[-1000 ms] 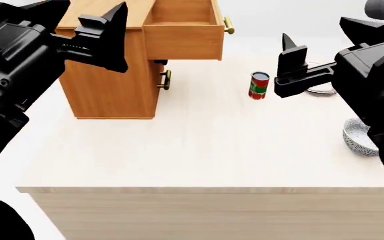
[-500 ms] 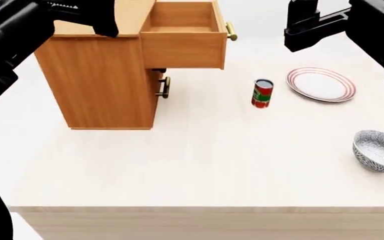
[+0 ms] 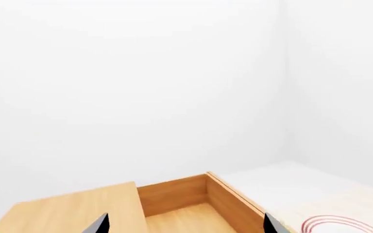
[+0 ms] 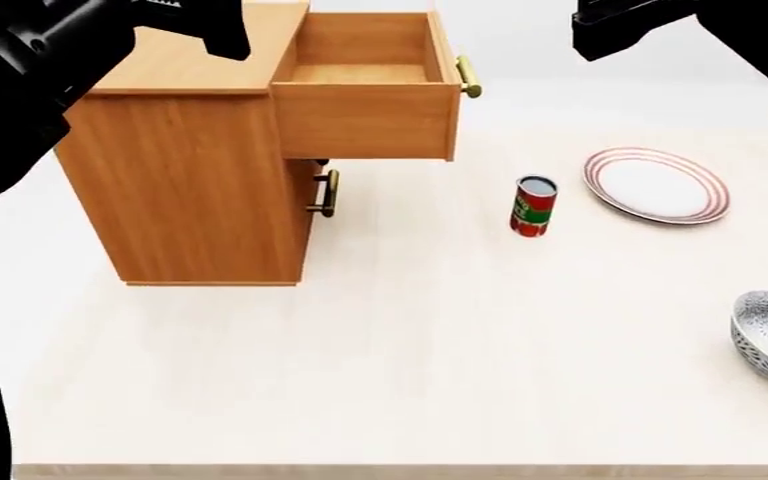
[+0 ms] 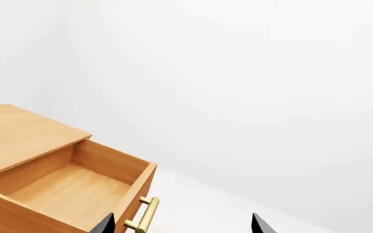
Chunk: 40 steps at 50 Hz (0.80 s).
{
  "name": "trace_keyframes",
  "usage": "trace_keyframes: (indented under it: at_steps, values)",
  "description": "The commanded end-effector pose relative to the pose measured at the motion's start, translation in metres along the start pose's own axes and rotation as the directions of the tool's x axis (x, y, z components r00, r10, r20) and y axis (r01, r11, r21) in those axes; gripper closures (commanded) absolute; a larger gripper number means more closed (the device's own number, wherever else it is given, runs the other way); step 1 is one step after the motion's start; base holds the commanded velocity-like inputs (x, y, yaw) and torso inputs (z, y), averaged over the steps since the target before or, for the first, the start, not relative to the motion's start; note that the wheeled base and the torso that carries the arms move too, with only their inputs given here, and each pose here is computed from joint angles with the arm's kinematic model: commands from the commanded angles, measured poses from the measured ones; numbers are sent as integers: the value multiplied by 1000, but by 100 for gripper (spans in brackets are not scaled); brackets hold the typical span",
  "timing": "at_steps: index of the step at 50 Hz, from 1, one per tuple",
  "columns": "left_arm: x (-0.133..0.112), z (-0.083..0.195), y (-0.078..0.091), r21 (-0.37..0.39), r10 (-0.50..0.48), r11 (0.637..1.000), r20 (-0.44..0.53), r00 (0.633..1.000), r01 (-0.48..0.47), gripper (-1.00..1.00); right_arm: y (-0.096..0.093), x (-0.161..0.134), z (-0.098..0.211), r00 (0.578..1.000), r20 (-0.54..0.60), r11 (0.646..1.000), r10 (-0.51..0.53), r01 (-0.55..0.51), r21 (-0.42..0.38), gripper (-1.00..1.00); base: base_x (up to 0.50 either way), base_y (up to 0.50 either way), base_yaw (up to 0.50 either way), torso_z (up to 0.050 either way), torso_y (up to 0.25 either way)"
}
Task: Put the bowl in the top drawer of the cabinet.
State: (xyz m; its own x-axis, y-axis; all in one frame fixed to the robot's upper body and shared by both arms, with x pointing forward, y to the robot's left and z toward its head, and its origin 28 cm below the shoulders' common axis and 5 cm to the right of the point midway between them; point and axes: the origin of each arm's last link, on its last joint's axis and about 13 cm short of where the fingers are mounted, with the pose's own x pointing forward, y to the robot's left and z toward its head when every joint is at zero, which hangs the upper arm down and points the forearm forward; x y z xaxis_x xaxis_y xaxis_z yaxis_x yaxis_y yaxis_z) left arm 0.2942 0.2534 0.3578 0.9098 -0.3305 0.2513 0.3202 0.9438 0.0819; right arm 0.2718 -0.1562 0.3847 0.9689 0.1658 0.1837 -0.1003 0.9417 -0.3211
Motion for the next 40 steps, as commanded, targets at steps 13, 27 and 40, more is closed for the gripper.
trace_keyframes:
  at_steps: [13,27,40]
  values:
    - [-3,1,2,21,20,1000,-14,1000,-20,-100,-2,9,3,1000,8,1000,8,-8,-22,-100,186,5,0,0,0]
    - [-6,2,2,19,28,999,-11,1000,-28,-100,-3,8,8,1000,18,999,6,-5,-32,-100,187,5,0,0,0]
    - [-7,2,2,13,33,999,-1,999,-33,-100,-3,11,10,1000,22,999,5,-4,-38,-100,187,6,0,0,1]
